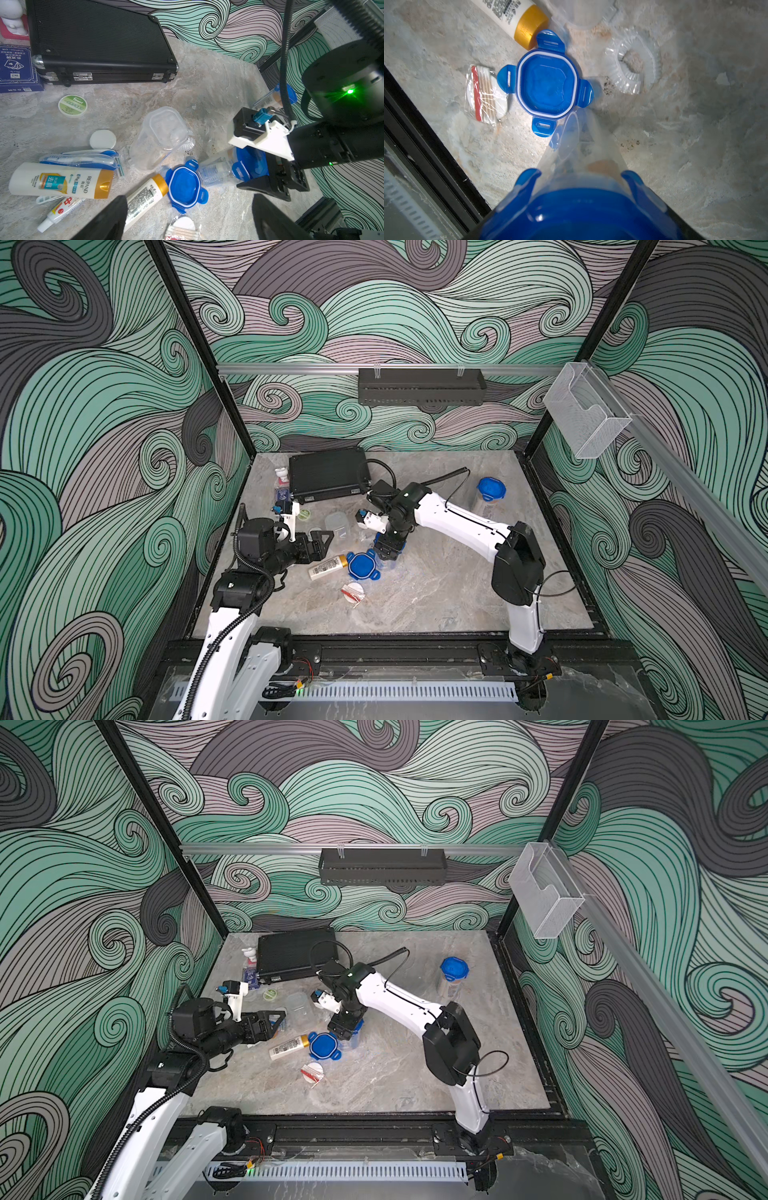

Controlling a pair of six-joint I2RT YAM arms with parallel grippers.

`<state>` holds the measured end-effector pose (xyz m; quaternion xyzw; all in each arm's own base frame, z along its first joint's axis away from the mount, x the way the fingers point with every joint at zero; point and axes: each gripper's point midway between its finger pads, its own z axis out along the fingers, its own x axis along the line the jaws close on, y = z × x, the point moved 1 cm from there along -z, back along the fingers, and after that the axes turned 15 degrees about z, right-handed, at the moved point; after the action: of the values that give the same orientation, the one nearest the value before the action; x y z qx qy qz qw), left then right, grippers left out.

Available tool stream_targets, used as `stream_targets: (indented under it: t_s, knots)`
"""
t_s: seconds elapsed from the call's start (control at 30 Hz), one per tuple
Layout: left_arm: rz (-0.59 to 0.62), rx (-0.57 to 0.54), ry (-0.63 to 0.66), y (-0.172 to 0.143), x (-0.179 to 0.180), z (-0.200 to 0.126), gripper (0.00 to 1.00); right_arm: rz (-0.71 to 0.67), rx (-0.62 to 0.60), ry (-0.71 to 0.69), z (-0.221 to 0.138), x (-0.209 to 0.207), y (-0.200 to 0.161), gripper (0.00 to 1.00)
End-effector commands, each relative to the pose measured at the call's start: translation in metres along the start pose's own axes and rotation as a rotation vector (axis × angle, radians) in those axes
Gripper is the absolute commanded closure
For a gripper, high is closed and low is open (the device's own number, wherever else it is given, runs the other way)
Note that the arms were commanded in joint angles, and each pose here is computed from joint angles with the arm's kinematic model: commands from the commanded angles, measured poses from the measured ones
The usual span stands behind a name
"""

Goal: Take out toiletry kits
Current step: Move the container to the center of the board, then place the container at the center of the board.

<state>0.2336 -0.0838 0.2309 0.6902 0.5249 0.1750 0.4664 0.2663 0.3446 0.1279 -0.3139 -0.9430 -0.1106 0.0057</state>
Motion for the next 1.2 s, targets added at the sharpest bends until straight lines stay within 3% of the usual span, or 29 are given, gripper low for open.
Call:
stream_targets:
  t_s: [0.0,0.17,0.37,0.6,0.7,0.9,1.17]
  knots:
    - [0.023,-0.003,0.005,0.003,-0.002,-0.004,0.07,0.010,-0.005,0.024,0.003,0.011,0.010,0.30]
    - [0.026,0.001,0.006,0.002,-0.002,-0.003,0.07,0.001,-0.032,-0.019,-0.011,0.004,0.009,0.29]
    - [0.026,0.011,-0.006,0.002,-0.004,-0.002,0.07,0.019,-0.002,-0.052,-0.022,-0.009,-0.023,0.28]
    - [0.025,0.017,-0.034,0.002,-0.008,0.001,0.08,0.038,0.043,-0.062,-0.012,-0.015,-0.048,0.27]
    - [0.024,0.030,-0.061,0.002,-0.011,0.003,0.10,0.050,0.026,-0.043,-0.012,-0.012,-0.046,0.23]
    - [0.019,0.058,-0.099,0.000,-0.017,0.009,0.10,0.064,-0.013,-0.005,-0.019,-0.005,-0.040,0.01]
    - [-0.037,0.122,-0.172,0.005,-0.028,0.014,0.12,0.093,-0.098,0.023,-0.045,-0.004,-0.041,0.01]
